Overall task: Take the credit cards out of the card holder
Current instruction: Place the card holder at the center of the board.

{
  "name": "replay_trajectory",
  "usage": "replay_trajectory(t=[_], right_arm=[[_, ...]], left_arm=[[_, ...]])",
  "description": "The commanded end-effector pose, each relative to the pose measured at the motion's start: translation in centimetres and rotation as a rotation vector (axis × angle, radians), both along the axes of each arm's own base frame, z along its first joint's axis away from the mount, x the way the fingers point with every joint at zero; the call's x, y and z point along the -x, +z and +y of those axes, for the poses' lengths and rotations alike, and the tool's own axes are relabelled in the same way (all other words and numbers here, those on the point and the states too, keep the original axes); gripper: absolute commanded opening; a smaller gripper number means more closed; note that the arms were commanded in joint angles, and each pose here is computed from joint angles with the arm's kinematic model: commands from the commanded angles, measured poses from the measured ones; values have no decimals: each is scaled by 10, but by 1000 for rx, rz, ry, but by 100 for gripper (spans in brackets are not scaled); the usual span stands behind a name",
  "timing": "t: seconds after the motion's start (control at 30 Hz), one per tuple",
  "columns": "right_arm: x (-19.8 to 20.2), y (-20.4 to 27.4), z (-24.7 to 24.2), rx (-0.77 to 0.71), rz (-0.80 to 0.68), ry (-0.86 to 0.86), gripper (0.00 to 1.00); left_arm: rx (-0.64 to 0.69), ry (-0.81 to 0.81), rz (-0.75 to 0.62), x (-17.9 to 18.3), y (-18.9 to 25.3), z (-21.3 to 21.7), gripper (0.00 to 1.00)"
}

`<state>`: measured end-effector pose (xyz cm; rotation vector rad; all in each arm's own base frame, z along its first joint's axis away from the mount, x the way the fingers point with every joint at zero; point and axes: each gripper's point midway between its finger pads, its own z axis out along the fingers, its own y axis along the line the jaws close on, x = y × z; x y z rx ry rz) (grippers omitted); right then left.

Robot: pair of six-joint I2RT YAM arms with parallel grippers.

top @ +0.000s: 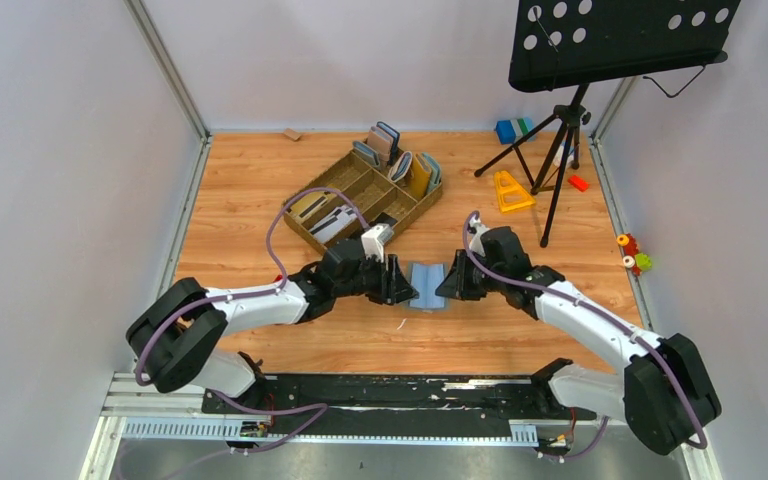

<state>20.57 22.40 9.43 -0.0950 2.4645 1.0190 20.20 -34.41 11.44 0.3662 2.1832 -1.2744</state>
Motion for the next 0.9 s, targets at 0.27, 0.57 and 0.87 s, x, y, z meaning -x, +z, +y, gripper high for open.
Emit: replay_trajectory(t=[0.27,0.57,0.87], right_arm=[[-31,7,-42,537,-88,14,11],[-37,-6,13,558,-96,155,25],[-34,29,44,314,-190,181,71]], left_arm=[[-292,251,-121,-16,-9,79,92],[-315,364,-167,-20,9,129,94],[-319,432,-209,-19,24,156,100]])
